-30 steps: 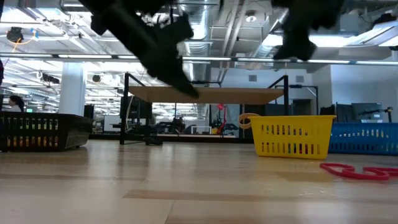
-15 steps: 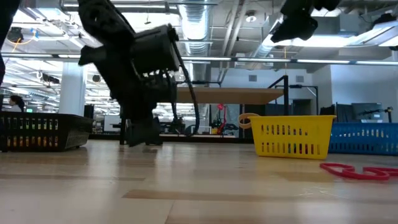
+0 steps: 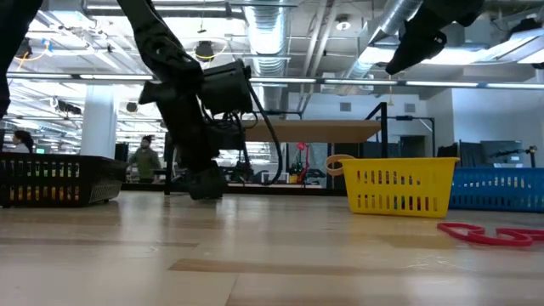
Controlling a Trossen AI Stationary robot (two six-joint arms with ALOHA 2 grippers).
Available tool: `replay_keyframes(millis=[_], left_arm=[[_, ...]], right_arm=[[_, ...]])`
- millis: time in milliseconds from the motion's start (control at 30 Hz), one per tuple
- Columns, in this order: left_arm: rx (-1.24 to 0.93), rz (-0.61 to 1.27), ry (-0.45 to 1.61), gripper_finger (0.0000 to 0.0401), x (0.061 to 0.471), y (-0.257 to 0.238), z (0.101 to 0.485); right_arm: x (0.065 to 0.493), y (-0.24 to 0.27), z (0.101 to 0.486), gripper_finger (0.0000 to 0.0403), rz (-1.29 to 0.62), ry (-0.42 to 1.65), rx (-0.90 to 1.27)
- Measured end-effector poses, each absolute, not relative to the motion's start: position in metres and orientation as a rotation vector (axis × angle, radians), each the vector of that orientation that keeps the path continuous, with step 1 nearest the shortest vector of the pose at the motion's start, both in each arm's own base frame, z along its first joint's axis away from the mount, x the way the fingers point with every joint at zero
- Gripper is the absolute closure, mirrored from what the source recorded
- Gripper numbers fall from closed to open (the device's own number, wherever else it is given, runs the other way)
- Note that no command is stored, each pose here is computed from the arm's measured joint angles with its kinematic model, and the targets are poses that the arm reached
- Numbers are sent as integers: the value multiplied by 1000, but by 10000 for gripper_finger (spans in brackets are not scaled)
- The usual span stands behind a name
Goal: Pick & Place Office Desk Supplies
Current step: Put the black rubber band into the yellow bin
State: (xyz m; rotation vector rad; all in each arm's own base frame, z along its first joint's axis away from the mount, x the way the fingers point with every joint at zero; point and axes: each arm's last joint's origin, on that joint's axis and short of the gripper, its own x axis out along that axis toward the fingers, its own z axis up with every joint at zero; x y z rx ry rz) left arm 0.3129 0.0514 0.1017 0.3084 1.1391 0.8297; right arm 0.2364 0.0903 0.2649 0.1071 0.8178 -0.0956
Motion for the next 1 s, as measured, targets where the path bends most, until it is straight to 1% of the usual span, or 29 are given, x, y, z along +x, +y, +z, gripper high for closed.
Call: replay_keyframes(millis=[133,233,300,433,467,667,733,800,867,1000], left_arm=[[297,790,1149,248,314,61,102],[289,760,1160,267,314,62,102],[280,743,1164,295,314,62,101],[332,689,1181,378,316,53,100],[341,676,1182,389,316,51,99],[390,606,1186,399,317,33,99],[392,541,1167,400,318,19,103],[357,426,1117,400,321,-1,111],[327,301,1047,401,320,-21,126],[332,126,761,401,319,-48,186]], right_arm=[[235,94,265,112,-87,810,109],[236,95,266,112,-85,802,119],[236,95,266,112,-89,802,127],[236,95,266,112,-88,795,132],[236,96,267,112,-87,791,134],[237,96,267,112,-89,787,143],[237,96,267,112,-89,788,142],[236,97,267,112,-86,788,140],[236,97,267,112,-83,785,141],[237,97,267,112,-83,780,134]])
